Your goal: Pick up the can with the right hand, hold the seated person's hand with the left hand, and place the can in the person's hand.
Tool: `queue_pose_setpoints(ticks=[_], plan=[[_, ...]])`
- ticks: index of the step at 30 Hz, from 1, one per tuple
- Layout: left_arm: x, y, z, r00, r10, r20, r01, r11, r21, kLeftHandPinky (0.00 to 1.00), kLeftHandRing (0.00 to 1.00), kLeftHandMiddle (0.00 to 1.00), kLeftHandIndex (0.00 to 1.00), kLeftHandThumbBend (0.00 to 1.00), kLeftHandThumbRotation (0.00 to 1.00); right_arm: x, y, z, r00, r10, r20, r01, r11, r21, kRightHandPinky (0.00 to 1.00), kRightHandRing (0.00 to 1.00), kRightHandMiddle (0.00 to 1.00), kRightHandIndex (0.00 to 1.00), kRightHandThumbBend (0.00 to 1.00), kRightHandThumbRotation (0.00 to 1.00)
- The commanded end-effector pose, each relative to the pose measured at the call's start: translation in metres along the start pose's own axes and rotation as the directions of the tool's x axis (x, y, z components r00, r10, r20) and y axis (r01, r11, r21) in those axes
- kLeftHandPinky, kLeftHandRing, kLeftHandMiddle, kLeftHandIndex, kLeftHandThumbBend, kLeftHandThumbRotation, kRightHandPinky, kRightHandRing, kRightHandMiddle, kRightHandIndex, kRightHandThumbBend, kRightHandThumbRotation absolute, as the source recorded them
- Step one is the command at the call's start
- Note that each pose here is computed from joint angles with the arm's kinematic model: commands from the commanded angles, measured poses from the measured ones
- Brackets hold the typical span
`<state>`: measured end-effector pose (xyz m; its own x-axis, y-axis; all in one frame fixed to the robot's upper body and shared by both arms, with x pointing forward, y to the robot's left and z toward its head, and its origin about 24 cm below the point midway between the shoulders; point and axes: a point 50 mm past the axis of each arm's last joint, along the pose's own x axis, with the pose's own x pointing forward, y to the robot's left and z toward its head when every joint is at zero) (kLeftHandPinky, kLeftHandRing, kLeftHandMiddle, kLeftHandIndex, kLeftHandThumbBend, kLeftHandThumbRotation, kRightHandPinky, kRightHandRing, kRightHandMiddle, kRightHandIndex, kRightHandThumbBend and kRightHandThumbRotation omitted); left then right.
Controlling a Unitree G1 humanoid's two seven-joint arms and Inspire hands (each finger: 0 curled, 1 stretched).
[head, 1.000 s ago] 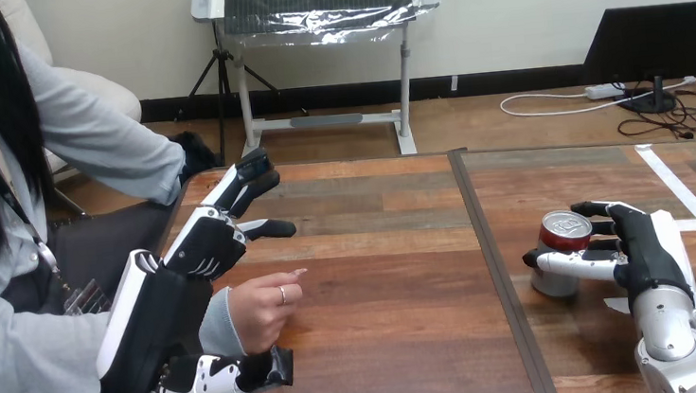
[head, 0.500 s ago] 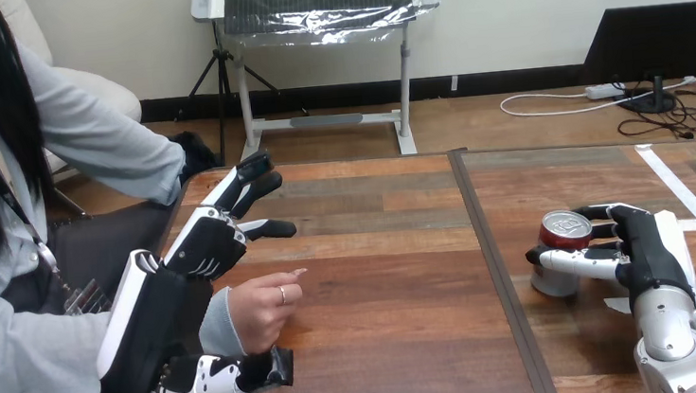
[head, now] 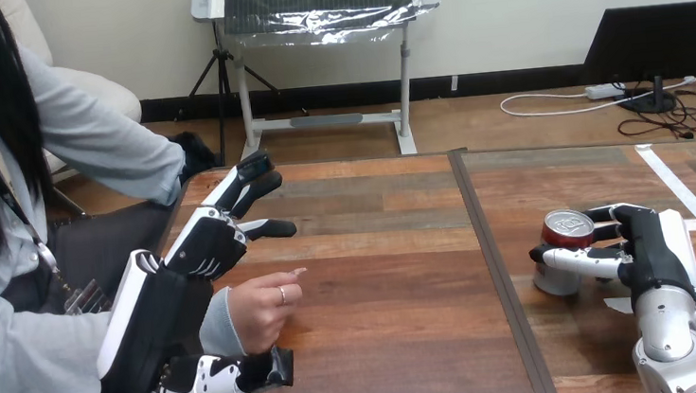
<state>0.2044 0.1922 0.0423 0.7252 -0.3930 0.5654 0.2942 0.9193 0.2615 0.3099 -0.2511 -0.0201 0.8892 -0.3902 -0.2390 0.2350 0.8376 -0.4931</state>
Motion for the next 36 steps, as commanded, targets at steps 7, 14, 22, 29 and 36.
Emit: queue_pose_setpoints(ticks=[7,14,22,29,36], plan=[[0.013,0.004,0.007,0.997,0.0,0.077,-0.002,1.0,0.024,0.73,0.91,0.95,0.9,1.0,0.62,0.007,0.0,0.027,0.995,-0.021,0.098,0.016,0.998,0.054,0.37,0.43,0.53,0.55,0.82,0.0],[0.013,0.003,0.007,0.997,0.006,0.073,-0.008,1.0,0.024,0.73,0.91,0.95,0.9,1.0,0.62,0.008,-0.001,0.031,0.994,-0.021,0.111,0.013,0.998,0.066,0.36,0.42,0.52,0.54,0.81,0.0],[0.014,0.003,0.006,0.997,0.0,0.073,-0.002,1.0,0.028,0.73,0.91,0.95,0.91,1.0,0.62,0.009,-0.002,0.035,0.991,-0.029,0.132,0.022,0.998,0.053,0.35,0.41,0.52,0.53,0.82,0.0],[0.014,0.004,0.006,0.997,-0.001,0.071,-0.001,0.999,0.035,0.72,0.9,0.94,0.9,1.0,0.62,0.01,-0.002,0.04,0.987,-0.035,0.155,0.028,0.998,0.05,0.34,0.41,0.51,0.53,0.83,0.0],[0.014,0.003,0.005,0.998,-0.002,0.069,0.0,1.0,0.031,0.72,0.9,0.94,0.91,1.0,0.62,0.01,-0.002,0.044,0.984,-0.032,0.175,0.021,0.998,0.067,0.35,0.41,0.51,0.53,0.82,0.0]])
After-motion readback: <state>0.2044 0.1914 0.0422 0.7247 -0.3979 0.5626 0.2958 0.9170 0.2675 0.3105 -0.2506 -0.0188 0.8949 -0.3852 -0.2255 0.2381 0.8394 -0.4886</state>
